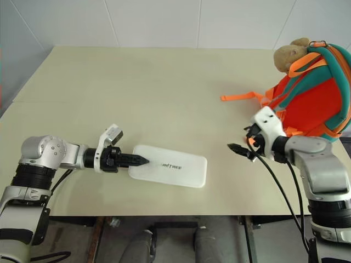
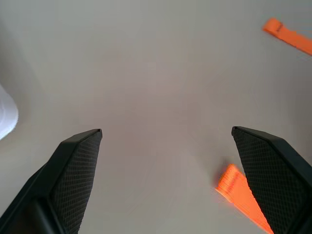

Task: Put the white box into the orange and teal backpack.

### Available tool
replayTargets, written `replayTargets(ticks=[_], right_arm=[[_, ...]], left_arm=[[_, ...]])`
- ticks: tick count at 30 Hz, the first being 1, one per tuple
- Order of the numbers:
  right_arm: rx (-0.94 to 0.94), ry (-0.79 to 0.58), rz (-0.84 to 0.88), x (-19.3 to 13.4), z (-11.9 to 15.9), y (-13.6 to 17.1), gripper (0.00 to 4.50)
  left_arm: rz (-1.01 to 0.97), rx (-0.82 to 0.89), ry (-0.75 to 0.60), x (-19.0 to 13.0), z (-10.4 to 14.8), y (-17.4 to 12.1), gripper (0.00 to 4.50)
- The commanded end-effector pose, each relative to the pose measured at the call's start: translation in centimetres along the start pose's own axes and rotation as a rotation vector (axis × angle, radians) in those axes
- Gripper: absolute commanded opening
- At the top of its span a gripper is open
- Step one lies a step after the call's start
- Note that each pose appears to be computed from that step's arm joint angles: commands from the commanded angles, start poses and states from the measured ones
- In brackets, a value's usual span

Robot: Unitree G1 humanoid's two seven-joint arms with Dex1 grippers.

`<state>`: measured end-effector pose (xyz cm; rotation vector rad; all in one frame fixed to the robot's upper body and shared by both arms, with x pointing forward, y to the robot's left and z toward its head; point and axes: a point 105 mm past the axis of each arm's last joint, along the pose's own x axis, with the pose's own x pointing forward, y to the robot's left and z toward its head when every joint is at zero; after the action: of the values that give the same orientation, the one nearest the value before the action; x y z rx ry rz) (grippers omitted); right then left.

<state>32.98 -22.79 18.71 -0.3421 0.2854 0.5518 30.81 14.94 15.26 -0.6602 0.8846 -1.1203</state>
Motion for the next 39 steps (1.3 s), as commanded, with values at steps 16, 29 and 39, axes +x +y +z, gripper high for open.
replayTargets(ticks=[16,29,39], right_arm=[[0.117,-0.138,-0.565,-4.1,2.8,-10.1,4.50],[0.339,-0.369,-0.618,1.5,5.5,-12.4,3.88],[0.348,-0.462,-0.494,3.2,8.8,-10.5,0.57]], left_arm=[[-0.247,0.083,-0.320,-0.8,5.7,-5.7,1.26],[-0.215,0.079,-0.351,-0.5,5.8,-5.5,1.26],[-0.122,0.105,-0.474,-3.1,6.8,-4.6,1.26]])
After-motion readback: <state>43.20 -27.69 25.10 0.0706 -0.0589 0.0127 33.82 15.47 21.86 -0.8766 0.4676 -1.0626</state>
